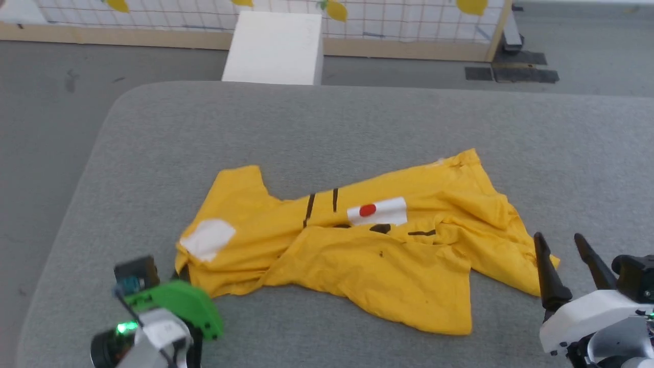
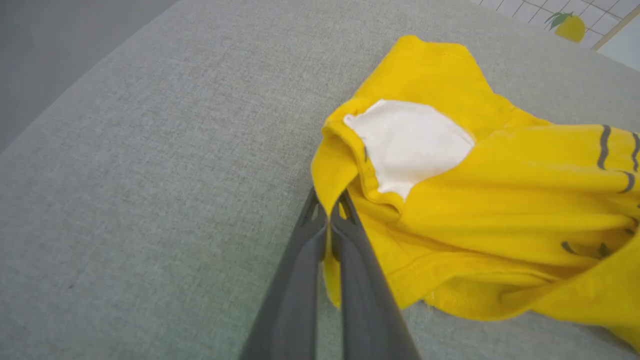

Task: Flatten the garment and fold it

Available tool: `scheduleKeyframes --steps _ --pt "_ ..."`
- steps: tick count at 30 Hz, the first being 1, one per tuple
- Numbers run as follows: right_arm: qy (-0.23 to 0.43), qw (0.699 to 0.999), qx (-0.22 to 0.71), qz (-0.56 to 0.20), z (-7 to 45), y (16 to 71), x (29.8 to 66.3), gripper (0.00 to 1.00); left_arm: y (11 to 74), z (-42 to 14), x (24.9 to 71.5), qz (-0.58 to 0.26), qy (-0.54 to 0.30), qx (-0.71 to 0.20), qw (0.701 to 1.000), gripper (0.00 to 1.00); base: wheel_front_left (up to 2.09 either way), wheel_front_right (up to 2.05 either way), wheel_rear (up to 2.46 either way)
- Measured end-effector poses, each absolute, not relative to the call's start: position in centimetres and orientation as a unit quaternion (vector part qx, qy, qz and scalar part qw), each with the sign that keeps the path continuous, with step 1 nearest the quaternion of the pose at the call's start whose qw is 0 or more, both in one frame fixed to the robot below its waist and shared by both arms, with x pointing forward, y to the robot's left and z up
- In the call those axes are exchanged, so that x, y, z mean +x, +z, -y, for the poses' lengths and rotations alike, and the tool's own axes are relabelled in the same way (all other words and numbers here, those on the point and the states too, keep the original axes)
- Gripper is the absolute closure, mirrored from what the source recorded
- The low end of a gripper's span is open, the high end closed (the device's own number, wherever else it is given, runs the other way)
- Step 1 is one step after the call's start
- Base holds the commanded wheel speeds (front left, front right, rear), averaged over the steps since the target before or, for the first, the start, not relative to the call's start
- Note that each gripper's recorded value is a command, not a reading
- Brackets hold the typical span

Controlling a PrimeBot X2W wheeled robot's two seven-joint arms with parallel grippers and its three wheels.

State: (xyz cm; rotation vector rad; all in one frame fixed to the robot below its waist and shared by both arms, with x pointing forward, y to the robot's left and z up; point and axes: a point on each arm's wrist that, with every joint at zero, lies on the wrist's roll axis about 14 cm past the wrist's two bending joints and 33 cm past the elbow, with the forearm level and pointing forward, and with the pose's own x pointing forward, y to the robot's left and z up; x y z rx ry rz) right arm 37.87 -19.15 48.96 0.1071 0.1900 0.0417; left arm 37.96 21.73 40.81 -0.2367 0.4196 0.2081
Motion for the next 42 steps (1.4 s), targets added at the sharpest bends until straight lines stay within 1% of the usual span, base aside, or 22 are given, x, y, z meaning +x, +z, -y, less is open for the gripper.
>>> scheduleKeyframes --steps 1,2,4,7,10,13,15,18,19,20,21,25,28,30,34,35,37,39,42 --pt "0.025 0.993 0.053 -0.100 18.9 48.8 37.9 0.00 40.7 -21.7 37.4 -0.208 0.104 -0.124 0.965 0.16 0.00 0.00 0.00" --pt "0.032 0.992 0.053 -0.110 18.4 48.6 37.8 0.00 41.0 -21.5 37.0 -0.200 0.104 -0.135 0.965 0.00 0.00 0.00 0.00" --pt "0.043 0.988 0.054 -0.136 17.7 47.7 37.6 0.00 42.2 -21.2 36.9 -0.168 0.100 -0.156 0.968 0.00 0.00 0.00 0.00" --pt "0.072 0.973 0.056 -0.211 15.7 45.0 36.5 0.00 44.9 -21.2 37.2 -0.100 0.095 -0.175 0.975 0.00 0.00 0.00 0.00" --pt "0.102 0.950 0.054 -0.290 13.7 42.1 35.0 0.00 47.1 -21.9 37.7 -0.056 0.100 -0.160 0.980 0.00 0.00 0.00 0.00" --pt "0.121 0.928 0.047 -0.350 12.5 40.1 33.9 0.00 50.1 -22.5 38.5 0.002 0.108 -0.141 0.984 0.00 0.00 0.00 0.00" --pt "0.128 0.912 0.037 -0.389 12.2 38.7 33.2 0.00 50.9 -22.4 38.6 0.020 0.108 -0.135 0.985 0.00 0.00 0.00 0.00" --pt "0.138 0.889 0.024 -0.436 11.6 37.2 32.7 0.00 50.7 -22.2 38.6 0.025 0.108 -0.132 0.985 0.00 0.00 0.00 0.00" --pt "0.142 0.882 0.021 -0.449 11.4 36.9 32.8 0.18 50.5 -22.1 38.7 0.025 0.108 -0.132 0.985 0.00 0.00 0.00 0.00" --pt "0.148 0.877 0.017 -0.457 11.1 36.7 32.9 0.51 50.4 -22.1 38.8 0.025 0.107 -0.132 0.985 0.00 0.00 0.00 0.00" --pt "0.151 0.874 0.015 -0.462 11.0 36.7 33.0 1.00 50.3 -22.0 38.8 0.024 0.106 -0.130 0.985 0.00 0.00 0.00 0.00" --pt "0.144 0.876 0.022 -0.459 11.4 36.9 33.7 1.00 49.8 -22.2 39.0 0.022 0.111 -0.133 0.985 0.00 0.00 0.00 0.00" --pt "0.111 0.895 0.046 -0.429 13.1 37.7 34.5 1.00 49.6 -22.0 39.1 0.021 0.107 -0.127 0.986 0.00 0.00 0.00 0.00" --pt "0.054 0.916 0.047 -0.395 16.8 38.8 35.3 1.00 49.6 -22.0 39.1 0.021 0.108 -0.121 0.987 0.00 0.00 0.00 0.00" --pt "-0.068 0.942 0.039 -0.327 25.1 41.7 35.1 1.00 49.3 -21.8 39.3 0.019 0.102 -0.120 0.987 0.00 0.00 0.00 0.00" --pt "-0.127 0.944 0.037 -0.301 28.9 43.0 34.2 1.00 49.3 -21.4 39.5 0.018 0.097 -0.122 0.988 0.00 0.00 0.00 0.00" --pt "-0.185 0.941 0.042 -0.281 32.5 43.8 32.6 1.00 49.3 -20.9 39.7 0.018 0.088 -0.122 0.988 0.00 0.00 0.00 0.00" --pt "-0.237 0.926 0.055 -0.287 35.6 43.3 30.2 1.00 49.3 -20.1 40.0 0.017 0.075 -0.123 0.989 0.00 0.00 0.00 0.00" --pt "-0.272 0.906 0.083 -0.314 37.1 41.4 27.4 1.00 49.1 -19.0 40.5 0.015 0.057 -0.120 0.991 0.00 0.00 0.00 0.00"
